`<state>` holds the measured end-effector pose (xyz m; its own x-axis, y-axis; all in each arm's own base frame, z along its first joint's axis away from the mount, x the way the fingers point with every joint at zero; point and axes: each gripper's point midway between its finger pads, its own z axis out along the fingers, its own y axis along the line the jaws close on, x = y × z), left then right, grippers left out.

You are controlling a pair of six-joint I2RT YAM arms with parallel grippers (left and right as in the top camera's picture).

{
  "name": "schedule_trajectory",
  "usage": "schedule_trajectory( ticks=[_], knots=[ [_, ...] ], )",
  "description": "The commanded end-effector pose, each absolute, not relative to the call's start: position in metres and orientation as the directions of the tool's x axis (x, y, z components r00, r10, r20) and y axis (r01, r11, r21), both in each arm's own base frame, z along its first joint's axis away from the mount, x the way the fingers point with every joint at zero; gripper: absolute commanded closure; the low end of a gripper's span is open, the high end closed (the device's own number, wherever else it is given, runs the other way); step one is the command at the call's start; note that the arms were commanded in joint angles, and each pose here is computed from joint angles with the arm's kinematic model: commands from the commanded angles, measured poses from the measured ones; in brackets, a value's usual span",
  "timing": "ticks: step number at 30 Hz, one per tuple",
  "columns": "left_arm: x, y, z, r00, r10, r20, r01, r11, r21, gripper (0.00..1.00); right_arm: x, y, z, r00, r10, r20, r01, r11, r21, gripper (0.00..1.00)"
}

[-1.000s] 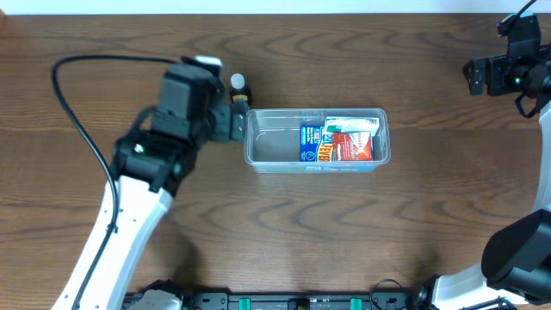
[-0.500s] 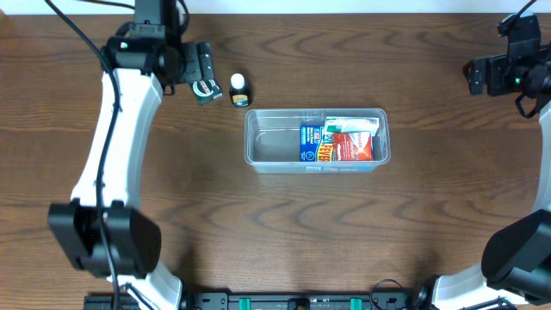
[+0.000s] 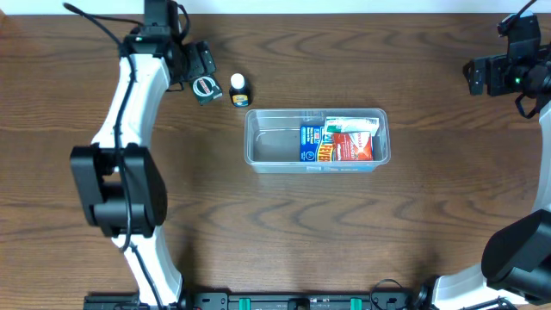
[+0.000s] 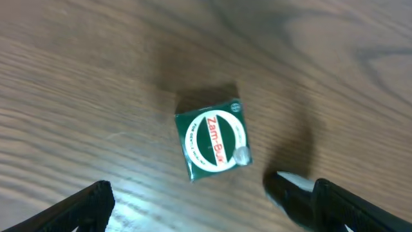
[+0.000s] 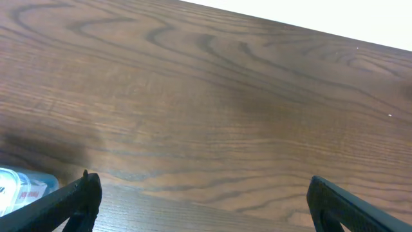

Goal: Pack container
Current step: 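Move the left gripper to the green Zam-Buk box and grasp it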

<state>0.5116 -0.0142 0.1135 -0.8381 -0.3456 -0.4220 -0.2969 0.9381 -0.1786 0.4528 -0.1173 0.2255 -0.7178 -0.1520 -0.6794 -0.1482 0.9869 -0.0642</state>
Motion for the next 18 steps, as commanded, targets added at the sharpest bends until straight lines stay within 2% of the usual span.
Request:
schedule_trajectory(
  ticks=[1, 18],
  knots=[
    [0.519, -0.014, 0.102, -0.816, -0.417, -0.4, -0.362, 0.909, -0.209, 0.02, 0.453, -0.119, 0.224, -0.721, -0.136, -0.68, -0.139, 0.989, -0.05, 0.01],
    [0.528, -0.018, 0.046, -0.792, -0.495, -0.357, -0.464, 0.868, -0.176, 0.02, 0.453, -0.119, 0.224, -0.721, -0.136, -0.68, -0.139, 0.989, -0.05, 0.01]
  ],
)
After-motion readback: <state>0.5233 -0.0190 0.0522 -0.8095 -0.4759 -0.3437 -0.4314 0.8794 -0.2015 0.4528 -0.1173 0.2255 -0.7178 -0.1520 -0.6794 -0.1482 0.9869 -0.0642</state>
